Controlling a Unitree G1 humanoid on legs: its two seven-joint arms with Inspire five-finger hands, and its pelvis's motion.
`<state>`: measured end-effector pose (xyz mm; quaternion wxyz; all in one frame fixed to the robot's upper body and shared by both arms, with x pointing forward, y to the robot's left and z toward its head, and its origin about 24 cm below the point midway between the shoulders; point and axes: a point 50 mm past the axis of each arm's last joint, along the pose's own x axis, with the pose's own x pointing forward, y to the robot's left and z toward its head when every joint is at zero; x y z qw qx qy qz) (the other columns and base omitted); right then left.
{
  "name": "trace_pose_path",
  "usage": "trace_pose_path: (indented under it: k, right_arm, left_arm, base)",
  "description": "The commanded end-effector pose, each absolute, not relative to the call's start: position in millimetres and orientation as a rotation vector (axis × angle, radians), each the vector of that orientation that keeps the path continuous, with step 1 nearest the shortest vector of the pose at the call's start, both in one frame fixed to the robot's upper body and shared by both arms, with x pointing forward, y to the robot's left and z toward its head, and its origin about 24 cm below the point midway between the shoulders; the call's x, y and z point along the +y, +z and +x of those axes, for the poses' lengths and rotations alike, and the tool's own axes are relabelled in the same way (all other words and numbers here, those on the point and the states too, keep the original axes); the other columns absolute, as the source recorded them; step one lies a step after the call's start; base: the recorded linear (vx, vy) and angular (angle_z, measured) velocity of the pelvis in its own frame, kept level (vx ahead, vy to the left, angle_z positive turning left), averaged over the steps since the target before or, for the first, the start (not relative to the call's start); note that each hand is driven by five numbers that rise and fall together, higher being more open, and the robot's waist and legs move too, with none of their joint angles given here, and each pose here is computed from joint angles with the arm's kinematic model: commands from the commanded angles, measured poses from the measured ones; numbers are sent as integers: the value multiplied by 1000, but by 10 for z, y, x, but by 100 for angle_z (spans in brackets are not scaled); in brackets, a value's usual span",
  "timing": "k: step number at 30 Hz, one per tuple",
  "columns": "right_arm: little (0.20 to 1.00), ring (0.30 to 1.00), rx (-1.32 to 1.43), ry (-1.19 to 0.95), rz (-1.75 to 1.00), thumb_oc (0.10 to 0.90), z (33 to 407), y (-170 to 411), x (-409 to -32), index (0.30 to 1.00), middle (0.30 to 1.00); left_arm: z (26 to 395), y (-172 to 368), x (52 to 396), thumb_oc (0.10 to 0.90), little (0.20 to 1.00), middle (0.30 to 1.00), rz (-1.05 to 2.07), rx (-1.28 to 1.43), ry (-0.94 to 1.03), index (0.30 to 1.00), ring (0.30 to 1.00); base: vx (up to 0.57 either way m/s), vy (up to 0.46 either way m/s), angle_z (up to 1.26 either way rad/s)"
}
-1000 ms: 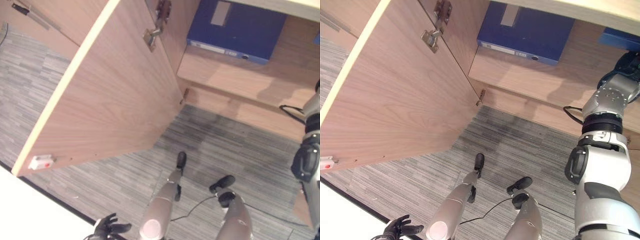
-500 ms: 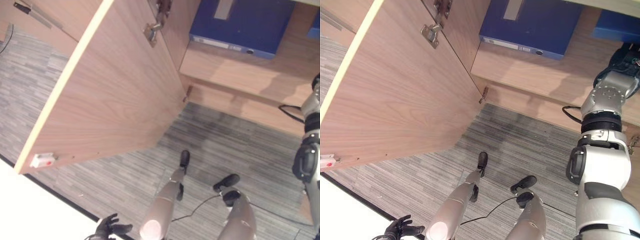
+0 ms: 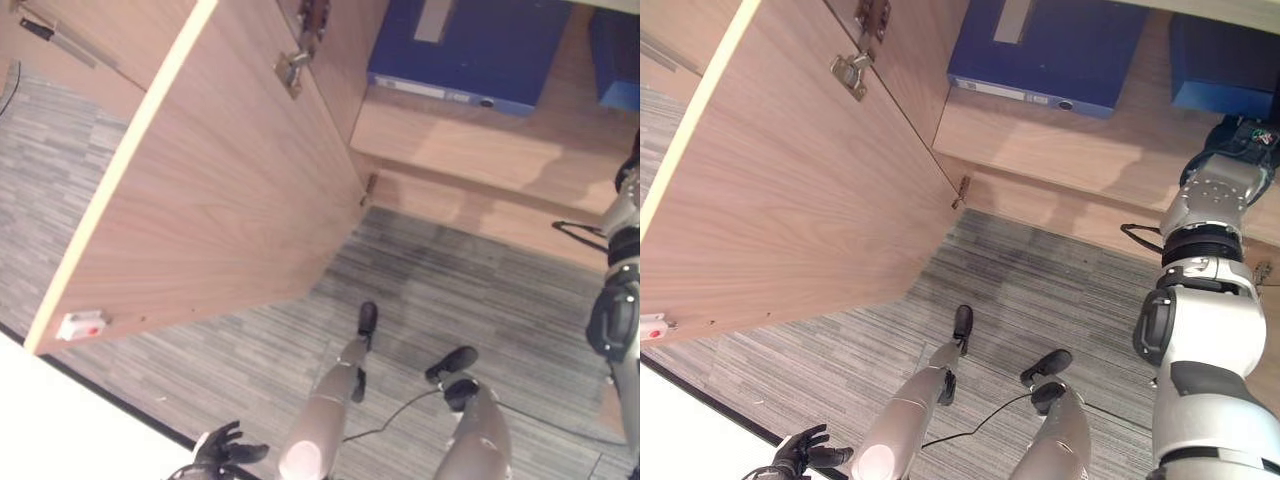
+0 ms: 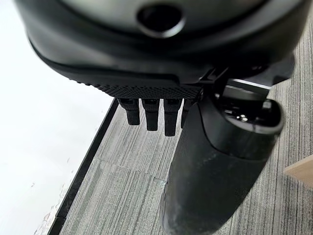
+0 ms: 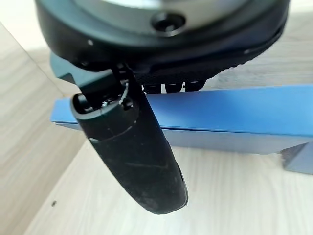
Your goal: Put the empty folder in the office cabinet
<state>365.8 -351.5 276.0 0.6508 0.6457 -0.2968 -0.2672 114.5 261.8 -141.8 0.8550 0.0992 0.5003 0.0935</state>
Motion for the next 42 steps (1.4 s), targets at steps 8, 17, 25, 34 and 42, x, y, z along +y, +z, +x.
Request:
trace_pose_path:
  k: [8, 17, 25, 34, 42]
  right_arm:
    - [900, 900, -549, -650, 929, 800, 3402, 3158, -3924, 900, 900]
    - [900, 900, -173, -633, 421, 800, 3446, 2890, -3945, 900, 900]
    - [900, 900, 110, -615, -74, 800, 3362, 2747, -4046, 900, 900]
    - [900, 900, 166, -578, -294, 800, 3320, 2833, -4085, 900, 900]
    - [900, 900, 472, -619, -968, 800, 3238, 2863, -4176, 900, 900]
  left_arm:
    - [490, -1385, 3118, 800, 900, 900, 332, 1260, 264, 900, 900]
    - [403, -1320, 3263, 800, 900, 900, 341, 1300, 218, 900, 900]
    - [433, -1233, 3387, 800, 900, 900, 379, 1293, 175, 900, 900]
    - [370, -1253, 3335, 800, 900, 900, 352, 1295, 156, 900, 900]
    - [349, -1245, 3291, 800, 900, 900, 344, 1265, 158, 900, 900]
  base:
    - [-8, -6, 0]
    - [-3, -4, -7]
    - [-1, -2, -1]
    - [-1, 3, 0]
    - [0, 0, 0]
